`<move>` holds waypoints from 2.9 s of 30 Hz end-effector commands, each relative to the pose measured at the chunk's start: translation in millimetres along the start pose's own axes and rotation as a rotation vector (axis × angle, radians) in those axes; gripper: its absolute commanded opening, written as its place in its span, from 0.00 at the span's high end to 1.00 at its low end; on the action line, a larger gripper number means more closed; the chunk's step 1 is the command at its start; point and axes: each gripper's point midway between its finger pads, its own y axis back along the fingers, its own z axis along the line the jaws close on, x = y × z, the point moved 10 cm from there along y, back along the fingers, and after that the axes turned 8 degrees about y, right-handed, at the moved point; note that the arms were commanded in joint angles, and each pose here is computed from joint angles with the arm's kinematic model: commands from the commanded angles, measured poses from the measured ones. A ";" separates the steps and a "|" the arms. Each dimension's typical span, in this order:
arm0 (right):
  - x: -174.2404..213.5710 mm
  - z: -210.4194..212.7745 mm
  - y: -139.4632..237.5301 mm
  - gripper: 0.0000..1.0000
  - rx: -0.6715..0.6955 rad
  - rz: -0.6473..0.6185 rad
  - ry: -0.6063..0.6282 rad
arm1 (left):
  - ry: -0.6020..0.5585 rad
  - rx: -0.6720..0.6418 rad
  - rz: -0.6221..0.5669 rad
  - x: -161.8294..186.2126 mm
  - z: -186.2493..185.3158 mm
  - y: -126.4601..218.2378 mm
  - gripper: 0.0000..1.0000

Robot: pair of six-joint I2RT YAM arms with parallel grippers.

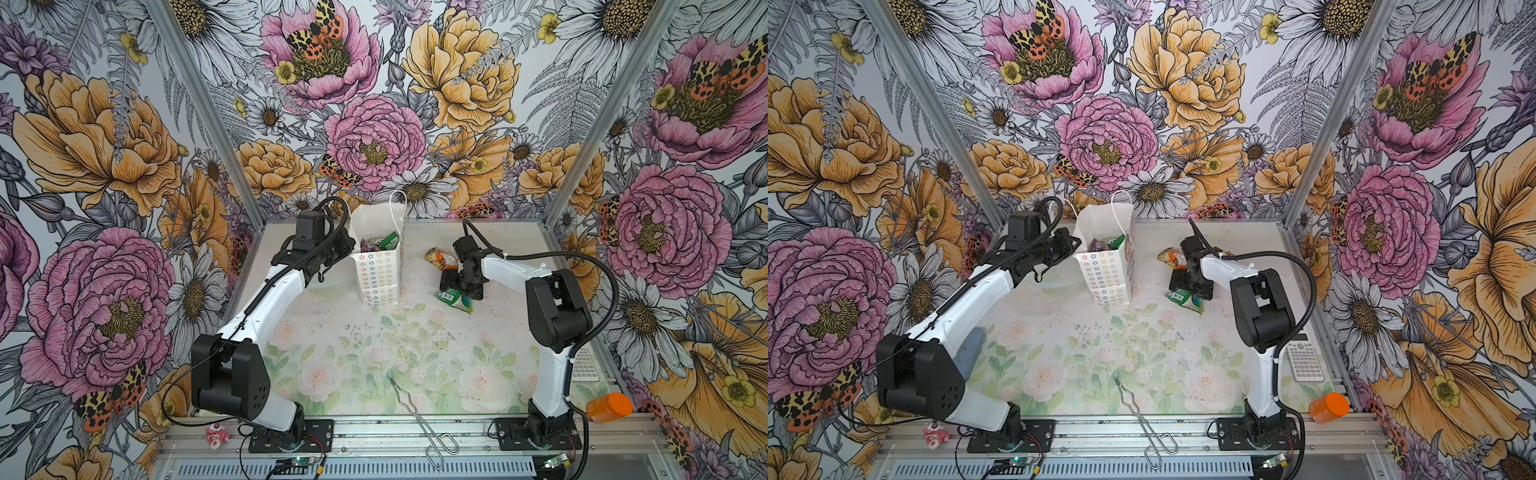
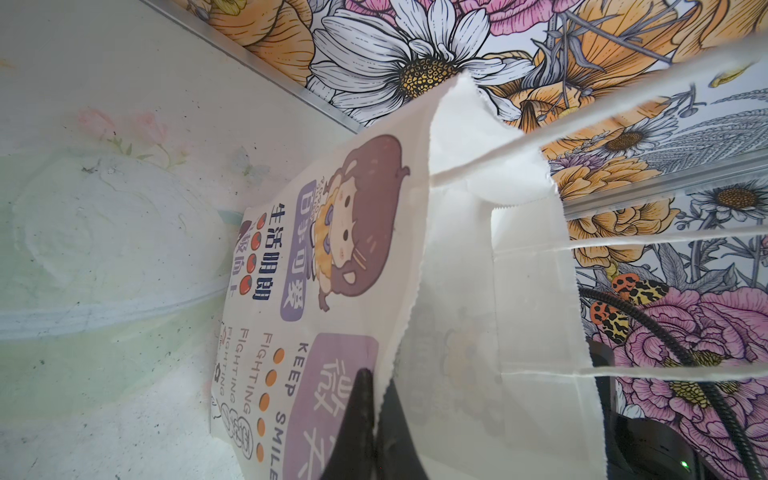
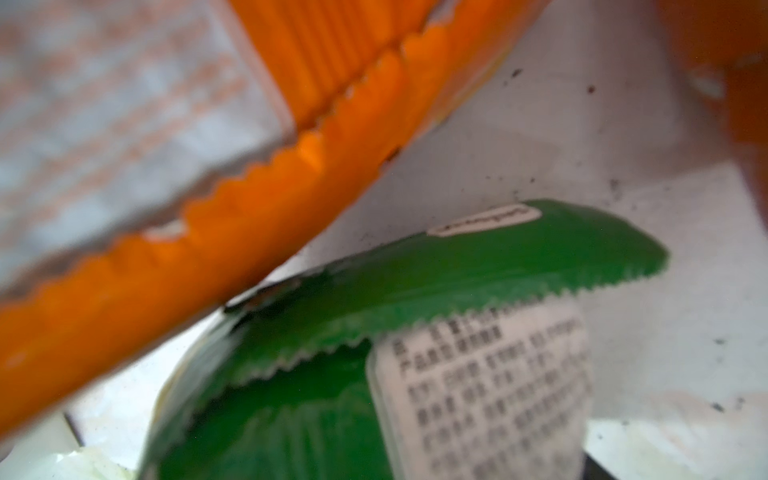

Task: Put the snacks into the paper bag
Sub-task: 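Lower the right gripper onto the green packet and close on it, then lift the green packet with the right gripper and carry it toward the paper bag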

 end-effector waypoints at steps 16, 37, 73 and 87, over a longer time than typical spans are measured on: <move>5.8 2.9 17.9 0.42 -0.032 -0.035 0.032 | -0.002 0.004 -0.016 -5.1 -3.0 0.5 1.00; 4.5 14.6 80.7 0.61 -0.131 -0.162 0.100 | -0.005 0.009 -0.021 -4.9 -4.7 3.5 1.00; -1.3 132.4 309.3 0.63 -0.403 -0.835 0.516 | -0.007 0.020 -0.021 -3.7 -6.5 3.8 1.00; -10.2 218.0 325.7 0.63 -0.634 -0.947 0.625 | -0.010 0.031 -0.027 -2.6 -8.1 8.5 1.00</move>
